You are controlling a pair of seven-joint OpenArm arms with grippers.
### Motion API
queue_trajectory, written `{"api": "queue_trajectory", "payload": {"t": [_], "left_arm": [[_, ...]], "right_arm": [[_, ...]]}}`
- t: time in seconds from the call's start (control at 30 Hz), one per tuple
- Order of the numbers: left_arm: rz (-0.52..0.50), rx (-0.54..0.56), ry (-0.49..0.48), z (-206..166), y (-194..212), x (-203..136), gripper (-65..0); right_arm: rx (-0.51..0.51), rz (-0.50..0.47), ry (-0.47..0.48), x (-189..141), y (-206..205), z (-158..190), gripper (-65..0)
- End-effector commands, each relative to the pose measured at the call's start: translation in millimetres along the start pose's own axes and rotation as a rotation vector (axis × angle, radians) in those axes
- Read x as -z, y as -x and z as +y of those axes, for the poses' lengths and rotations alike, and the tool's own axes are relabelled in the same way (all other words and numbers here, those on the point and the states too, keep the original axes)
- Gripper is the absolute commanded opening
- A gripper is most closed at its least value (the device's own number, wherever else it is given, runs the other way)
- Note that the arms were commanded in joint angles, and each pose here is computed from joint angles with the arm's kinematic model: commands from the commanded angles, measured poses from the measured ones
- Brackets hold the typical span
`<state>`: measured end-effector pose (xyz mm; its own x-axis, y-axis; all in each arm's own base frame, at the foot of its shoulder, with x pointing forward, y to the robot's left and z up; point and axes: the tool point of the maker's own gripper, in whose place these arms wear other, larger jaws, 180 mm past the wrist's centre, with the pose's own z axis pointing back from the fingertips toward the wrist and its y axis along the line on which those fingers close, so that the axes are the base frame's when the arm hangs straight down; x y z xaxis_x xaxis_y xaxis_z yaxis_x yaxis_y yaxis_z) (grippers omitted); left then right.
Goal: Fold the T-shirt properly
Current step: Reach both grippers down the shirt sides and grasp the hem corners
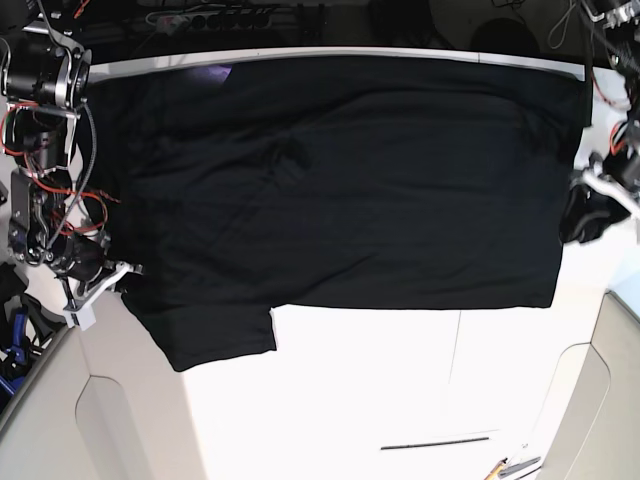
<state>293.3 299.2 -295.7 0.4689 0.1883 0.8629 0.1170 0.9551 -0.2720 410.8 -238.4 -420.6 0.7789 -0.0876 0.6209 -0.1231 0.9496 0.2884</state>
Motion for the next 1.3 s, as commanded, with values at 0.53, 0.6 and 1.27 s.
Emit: {"api": "queue_trajectory", "payload": {"t": [0.53,0.6,1.27], "left_arm": [[0.073,-0.051,-0.136,78,-53,135,-28.8],[0.077,-0.086,-0.192,95,-55,138,-28.8],[0.155,-0.258,-0.208,88,0,163,-28.9]], "right_arm": [[-0.017,-0.065,0.010,-5,-23,-3,-65.0],[-0.017,-0.064,0.010,-5,-23,-3,-65.0],[-0.016,-0.064,0.010,-5,-23,-3,-65.0]]}}
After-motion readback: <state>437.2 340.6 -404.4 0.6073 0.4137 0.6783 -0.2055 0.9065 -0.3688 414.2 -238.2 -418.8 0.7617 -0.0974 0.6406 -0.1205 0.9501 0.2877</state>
